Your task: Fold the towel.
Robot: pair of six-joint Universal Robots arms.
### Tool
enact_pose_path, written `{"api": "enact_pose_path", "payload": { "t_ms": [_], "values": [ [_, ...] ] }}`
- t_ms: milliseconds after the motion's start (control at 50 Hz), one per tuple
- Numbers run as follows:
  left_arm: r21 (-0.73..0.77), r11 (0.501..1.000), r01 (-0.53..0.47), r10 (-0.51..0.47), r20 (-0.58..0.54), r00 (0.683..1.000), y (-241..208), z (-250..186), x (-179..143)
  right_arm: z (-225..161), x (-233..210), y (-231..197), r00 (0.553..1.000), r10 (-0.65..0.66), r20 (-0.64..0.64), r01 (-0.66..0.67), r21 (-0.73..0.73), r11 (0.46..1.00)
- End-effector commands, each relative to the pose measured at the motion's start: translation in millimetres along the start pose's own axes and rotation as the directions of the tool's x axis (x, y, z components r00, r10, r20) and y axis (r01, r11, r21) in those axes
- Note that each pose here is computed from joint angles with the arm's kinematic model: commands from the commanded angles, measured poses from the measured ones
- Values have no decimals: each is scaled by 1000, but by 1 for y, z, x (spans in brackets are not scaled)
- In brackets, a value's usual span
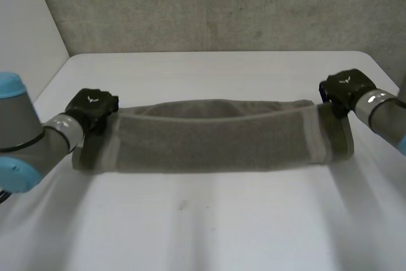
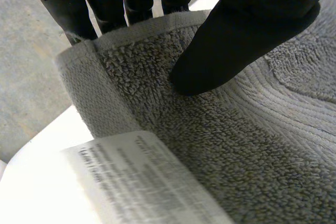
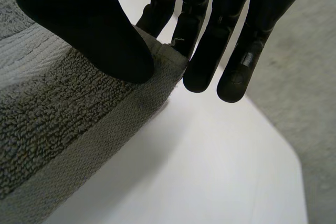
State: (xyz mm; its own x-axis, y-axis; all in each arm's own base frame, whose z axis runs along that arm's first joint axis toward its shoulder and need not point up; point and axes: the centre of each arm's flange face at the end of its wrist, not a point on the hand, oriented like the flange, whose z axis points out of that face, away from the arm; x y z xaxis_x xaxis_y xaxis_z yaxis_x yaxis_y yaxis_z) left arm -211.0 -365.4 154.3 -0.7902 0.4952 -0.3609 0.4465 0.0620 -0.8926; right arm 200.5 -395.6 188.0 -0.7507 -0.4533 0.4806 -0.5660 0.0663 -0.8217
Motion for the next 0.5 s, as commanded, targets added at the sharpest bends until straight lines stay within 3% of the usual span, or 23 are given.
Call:
{"api": "enact_pose_path", "payload": {
  "t_ms": [20,320,500],
  "values": [
    [53,998,30,-32,37,999,-7,36,-2,33,4,-2,994,9,-110,2,96,995],
    [96,995,3,-18,152,988,3,91,-11,84,3,9,981,-4,-192,41,188,981],
    [84,996,4,-16,139,990,16,101,-1,100,-7,17,983,-9,-182,45,196,980]
  ]
}}
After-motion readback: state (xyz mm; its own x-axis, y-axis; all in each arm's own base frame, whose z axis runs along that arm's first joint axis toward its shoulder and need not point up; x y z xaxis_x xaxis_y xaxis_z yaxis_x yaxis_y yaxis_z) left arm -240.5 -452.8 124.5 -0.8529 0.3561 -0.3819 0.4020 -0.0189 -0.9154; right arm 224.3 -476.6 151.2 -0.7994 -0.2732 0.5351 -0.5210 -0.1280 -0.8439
